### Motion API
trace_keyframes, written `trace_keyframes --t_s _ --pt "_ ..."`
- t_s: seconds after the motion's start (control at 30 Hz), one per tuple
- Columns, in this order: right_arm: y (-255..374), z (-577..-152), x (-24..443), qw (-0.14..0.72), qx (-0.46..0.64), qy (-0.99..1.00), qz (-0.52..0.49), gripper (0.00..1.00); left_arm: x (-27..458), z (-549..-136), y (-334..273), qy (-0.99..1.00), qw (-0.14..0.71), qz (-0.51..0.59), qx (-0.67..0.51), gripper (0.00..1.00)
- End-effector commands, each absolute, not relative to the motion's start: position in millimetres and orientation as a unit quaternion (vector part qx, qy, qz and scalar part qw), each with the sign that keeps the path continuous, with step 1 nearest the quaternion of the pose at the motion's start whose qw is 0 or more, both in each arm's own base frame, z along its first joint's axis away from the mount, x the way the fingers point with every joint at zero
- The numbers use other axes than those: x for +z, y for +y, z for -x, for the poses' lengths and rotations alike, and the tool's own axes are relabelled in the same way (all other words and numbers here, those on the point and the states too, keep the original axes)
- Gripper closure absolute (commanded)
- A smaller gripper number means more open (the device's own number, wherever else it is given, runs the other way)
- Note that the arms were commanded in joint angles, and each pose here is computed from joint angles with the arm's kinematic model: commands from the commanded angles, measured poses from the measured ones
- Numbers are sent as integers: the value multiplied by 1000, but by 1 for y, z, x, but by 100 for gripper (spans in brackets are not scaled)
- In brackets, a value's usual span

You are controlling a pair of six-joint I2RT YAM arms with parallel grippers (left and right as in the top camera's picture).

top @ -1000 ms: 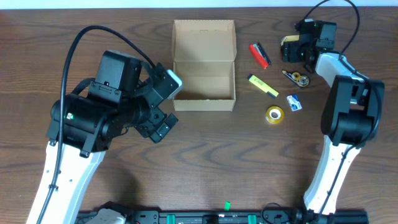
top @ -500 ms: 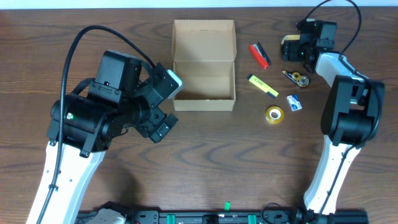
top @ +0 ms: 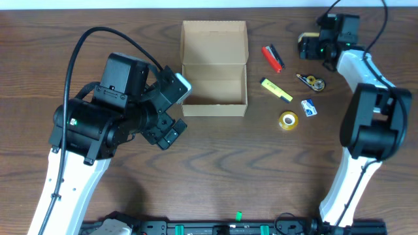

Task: Pack container
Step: 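Grasp the yellow spiral notepad with the right gripper and lift, then carry the notepad with the right gripper over the box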

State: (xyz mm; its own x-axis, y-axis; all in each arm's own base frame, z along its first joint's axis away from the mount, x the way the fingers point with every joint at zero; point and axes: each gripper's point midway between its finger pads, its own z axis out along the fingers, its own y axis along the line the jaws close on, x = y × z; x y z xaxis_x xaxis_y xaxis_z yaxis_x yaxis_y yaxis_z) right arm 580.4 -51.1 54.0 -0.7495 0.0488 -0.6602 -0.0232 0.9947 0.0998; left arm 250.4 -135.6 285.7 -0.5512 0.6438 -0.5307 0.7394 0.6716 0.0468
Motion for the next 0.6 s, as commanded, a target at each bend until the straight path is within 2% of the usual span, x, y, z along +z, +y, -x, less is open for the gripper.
trace_keyframes --t_s 0.0,0.27,0.57 --pt "-40 -588 123 406 54 912 3 40 296 -252 -136 870 276 -399 -88 5" --pt "11 -571 182 427 98 897 54 40 296 -252 -136 870 276 -399 -88 5" --pt "105 -552 199 421 158 882 138 39 296 -252 -136 870 276 -399 -88 5"
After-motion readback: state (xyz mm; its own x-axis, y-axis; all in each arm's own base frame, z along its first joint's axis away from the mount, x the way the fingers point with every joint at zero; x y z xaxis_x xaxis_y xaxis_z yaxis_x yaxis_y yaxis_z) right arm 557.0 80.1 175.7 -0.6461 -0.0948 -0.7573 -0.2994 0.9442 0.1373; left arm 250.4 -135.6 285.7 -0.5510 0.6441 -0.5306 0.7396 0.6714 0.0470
